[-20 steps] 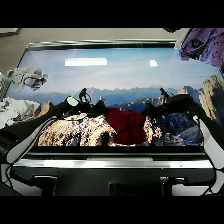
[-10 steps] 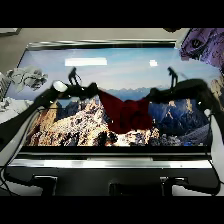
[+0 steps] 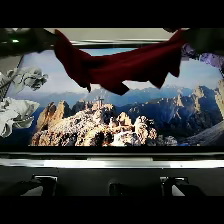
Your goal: Fold the clothes and pants, and hang the long-sleeved shirts on hangers.
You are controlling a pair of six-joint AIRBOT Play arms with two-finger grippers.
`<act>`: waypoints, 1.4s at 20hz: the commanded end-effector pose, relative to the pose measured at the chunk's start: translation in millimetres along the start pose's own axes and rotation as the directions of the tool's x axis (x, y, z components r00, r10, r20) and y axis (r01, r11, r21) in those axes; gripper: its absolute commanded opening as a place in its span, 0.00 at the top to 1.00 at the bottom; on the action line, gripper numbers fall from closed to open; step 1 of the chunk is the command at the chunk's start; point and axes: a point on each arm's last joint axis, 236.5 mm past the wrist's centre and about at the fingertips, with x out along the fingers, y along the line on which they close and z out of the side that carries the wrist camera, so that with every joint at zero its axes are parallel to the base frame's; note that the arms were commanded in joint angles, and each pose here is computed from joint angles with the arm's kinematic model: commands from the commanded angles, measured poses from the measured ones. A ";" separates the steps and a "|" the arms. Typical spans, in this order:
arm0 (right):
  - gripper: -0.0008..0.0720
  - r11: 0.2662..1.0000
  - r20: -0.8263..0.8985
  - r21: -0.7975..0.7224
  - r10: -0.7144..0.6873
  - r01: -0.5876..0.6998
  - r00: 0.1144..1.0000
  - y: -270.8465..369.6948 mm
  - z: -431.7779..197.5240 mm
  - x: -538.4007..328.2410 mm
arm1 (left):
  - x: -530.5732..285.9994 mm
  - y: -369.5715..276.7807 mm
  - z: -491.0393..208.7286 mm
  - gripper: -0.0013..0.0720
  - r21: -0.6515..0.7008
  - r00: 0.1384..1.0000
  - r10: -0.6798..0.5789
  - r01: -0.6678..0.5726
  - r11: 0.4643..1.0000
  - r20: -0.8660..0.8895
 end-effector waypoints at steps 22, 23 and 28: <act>0.95 0.857 -0.738 0.294 -0.079 0.423 0.670 -176.4 -341.1 253.5 | 169.0 251.1 -255.6 0.96 -0.145 0.716 0.362 -0.540 0.829 -0.597; 0.95 0.870 -0.746 0.273 -0.077 0.410 0.662 -174.2 -349.9 258.8 | 175.5 249.8 -266.5 0.96 -0.161 0.715 0.331 -0.525 0.836 -0.616; 0.95 0.881 -0.742 0.215 -0.132 0.420 0.657 -181.7 -342.8 254.2 | 136.4 253.8 -224.2 0.20 -0.186 0.736 0.332 -0.524 0.831 -0.590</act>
